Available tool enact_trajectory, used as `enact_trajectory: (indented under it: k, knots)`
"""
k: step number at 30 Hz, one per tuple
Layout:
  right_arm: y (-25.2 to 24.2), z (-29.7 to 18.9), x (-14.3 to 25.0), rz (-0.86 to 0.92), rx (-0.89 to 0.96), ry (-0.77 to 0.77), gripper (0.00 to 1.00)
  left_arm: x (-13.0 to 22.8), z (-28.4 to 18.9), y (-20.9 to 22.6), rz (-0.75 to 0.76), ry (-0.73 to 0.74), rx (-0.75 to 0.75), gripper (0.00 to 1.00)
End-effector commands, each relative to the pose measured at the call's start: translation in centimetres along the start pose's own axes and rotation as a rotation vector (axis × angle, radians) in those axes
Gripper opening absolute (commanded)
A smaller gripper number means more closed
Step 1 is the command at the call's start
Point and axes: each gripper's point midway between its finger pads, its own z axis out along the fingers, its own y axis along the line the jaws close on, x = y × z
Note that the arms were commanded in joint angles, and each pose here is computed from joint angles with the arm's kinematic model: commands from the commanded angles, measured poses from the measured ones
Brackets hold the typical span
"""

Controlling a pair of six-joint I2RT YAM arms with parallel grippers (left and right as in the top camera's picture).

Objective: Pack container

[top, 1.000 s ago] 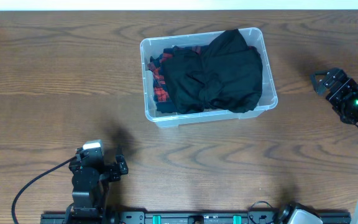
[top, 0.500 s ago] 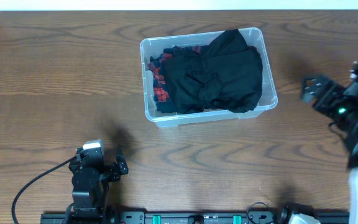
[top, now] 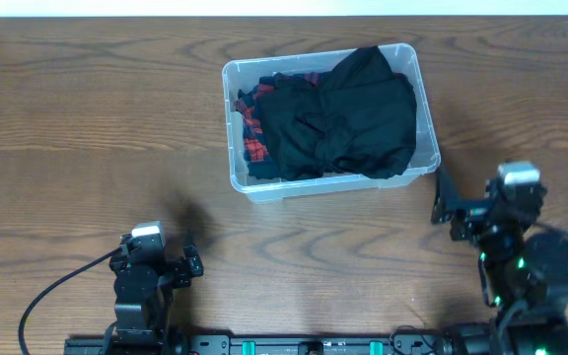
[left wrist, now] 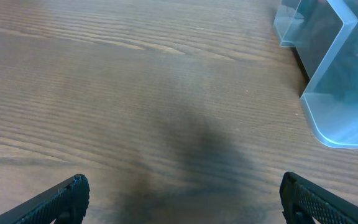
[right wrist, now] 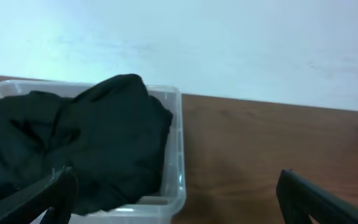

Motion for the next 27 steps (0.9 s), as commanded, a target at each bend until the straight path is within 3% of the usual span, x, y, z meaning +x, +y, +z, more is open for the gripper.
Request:
enact_trajectory:
  k: [1, 11, 27]
  knots:
    - [-0.5, -1.0, 0.4, -0.032, 0.028, -0.069, 0.99, 0.3, 0.2, 0.2, 0.012, 0.001, -0.009, 0.98]
    - [-3.0, -2.9, 1.9, 0.048, 0.133, -0.278, 0.99, 0.3, 0.2, 0.2, 0.012, 0.001, -0.009, 0.98]
    - [-2.1, 1.0, 9.3, 0.093, 0.072, -0.196, 0.99, 0.3, 0.2, 0.2, 0.012, 0.001, -0.009, 0.98]
